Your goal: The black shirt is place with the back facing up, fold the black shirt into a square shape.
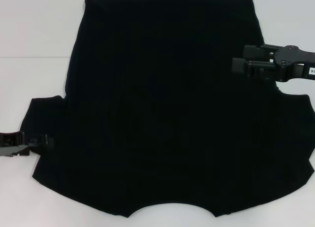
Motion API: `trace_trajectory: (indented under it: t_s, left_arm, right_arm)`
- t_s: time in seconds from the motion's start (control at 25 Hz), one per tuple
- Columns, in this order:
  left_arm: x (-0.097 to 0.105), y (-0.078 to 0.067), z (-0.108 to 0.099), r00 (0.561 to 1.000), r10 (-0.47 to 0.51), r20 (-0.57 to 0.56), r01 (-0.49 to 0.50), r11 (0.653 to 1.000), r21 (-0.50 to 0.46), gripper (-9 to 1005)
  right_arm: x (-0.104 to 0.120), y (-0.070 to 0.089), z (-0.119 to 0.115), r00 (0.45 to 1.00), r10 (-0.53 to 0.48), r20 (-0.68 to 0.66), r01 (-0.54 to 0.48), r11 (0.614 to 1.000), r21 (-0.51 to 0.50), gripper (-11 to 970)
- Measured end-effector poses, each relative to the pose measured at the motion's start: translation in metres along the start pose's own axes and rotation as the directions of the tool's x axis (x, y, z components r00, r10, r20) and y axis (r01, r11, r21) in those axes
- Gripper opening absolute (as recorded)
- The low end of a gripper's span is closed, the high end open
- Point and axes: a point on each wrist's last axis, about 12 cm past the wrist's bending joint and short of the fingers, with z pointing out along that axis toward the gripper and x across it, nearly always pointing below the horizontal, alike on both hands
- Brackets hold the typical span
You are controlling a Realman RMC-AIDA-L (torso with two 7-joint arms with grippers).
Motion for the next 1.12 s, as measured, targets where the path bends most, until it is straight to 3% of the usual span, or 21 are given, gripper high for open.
trace_trajectory:
  t_s: [0.56, 1.12]
  left_arm:
    - [-0.004, 0.001, 0.000, 1.000, -0.001, 0.017, 0.001, 1.000, -0.020, 883]
    - [-0.012, 0.012, -0.002, 0.995, 0.001, 0.102, 0.010, 0.994, -0.107, 881]
  right_arm:
    - [-0.002, -0.001, 0.000, 1.000, -0.004, 0.007, 0.004, 1.000, 0.006, 838]
    - [-0.003, -0.002, 0.000, 1.000, -0.006, 0.008, 0.006, 1.000, 0.012, 837]
